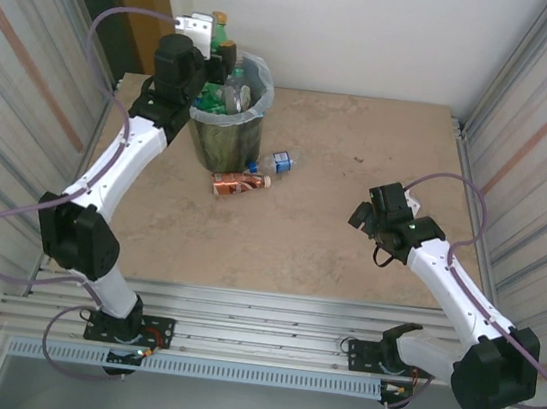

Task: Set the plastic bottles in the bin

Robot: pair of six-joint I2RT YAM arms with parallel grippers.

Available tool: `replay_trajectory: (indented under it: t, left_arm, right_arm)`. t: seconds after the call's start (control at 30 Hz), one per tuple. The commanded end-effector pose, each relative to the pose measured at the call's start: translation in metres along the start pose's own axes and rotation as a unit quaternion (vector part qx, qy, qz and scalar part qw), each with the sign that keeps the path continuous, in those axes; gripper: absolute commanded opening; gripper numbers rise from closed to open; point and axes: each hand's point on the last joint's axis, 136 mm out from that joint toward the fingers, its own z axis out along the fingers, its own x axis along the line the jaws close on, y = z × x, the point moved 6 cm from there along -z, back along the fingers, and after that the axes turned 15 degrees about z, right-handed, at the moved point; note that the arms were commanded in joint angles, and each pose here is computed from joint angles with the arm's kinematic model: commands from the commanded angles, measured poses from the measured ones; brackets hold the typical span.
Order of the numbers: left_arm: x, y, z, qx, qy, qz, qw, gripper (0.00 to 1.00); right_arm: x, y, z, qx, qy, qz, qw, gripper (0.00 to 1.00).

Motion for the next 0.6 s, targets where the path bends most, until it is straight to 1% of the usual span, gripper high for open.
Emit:
replay_trajectory:
  t: [0.0,0.27,0.43,0.57]
  left_arm:
    - [0.008,-0.010,0.013,-0.010,0.006,-0.049,0.999,0.33]
    - [0.016,-0.036,0.036,0.012,0.020,-0.071,0.997,0.35]
    - [0.012,-0.058,0.047,0.040,0.023,-0.073,0.996,0.35]
    - [0.011,-0.072,0.051,0.061,0.030,-0.072,0.995,0.38]
  right_arm:
    - [-0.005,-0.003,-0.001,0.003,-0.001,0.013,1.000,0.98]
    - [-0.005,-0.003,-0.002,0.003,0.000,0.013,1.000,0.98]
    - [-0.004,-0.003,-0.001,0.005,0.000,0.013,1.000,0.98]
    - [-0.002,-0.003,-0.001,0.005,0.000,0.011,1.000,0.98]
